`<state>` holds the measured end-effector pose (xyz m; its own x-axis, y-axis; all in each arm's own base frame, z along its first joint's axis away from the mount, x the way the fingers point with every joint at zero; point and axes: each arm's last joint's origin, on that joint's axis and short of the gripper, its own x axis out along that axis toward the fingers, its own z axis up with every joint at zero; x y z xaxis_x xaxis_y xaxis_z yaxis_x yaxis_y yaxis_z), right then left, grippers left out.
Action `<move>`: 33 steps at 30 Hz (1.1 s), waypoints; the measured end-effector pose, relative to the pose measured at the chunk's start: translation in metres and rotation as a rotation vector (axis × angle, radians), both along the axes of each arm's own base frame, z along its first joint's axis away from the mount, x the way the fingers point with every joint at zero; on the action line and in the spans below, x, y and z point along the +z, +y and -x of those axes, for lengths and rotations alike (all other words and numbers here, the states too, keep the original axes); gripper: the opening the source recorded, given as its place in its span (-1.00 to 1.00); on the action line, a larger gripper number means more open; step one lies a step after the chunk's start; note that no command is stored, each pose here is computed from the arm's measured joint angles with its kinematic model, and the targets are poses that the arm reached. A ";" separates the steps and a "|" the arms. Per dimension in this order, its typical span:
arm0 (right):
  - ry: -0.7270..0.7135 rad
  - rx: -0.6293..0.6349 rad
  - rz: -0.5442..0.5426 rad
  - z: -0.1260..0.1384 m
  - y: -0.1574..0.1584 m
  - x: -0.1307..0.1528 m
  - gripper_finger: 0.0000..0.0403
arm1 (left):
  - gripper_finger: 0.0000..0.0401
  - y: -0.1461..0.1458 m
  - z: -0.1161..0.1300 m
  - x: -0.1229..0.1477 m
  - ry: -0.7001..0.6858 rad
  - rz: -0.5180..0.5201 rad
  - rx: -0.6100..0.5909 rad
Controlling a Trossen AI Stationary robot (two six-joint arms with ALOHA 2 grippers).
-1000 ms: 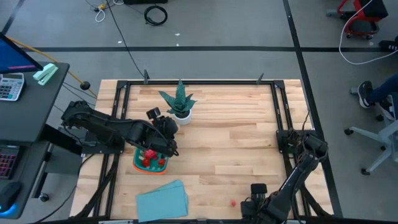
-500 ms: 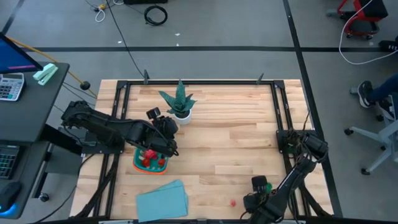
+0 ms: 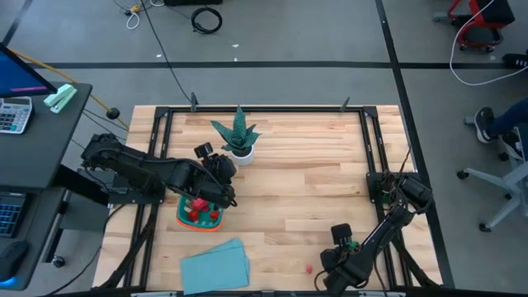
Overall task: Pick and placing Produce into tupperware
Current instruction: Put the green bell pepper into the blue basket
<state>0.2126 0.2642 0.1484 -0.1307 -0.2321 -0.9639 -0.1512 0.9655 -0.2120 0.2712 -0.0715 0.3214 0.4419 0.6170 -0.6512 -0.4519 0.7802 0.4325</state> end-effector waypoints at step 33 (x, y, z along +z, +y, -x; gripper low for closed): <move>0.209 -0.014 0.119 0.038 -0.019 -0.024 0.38 | -0.19 0.000 0.000 0.000 -0.001 0.000 0.000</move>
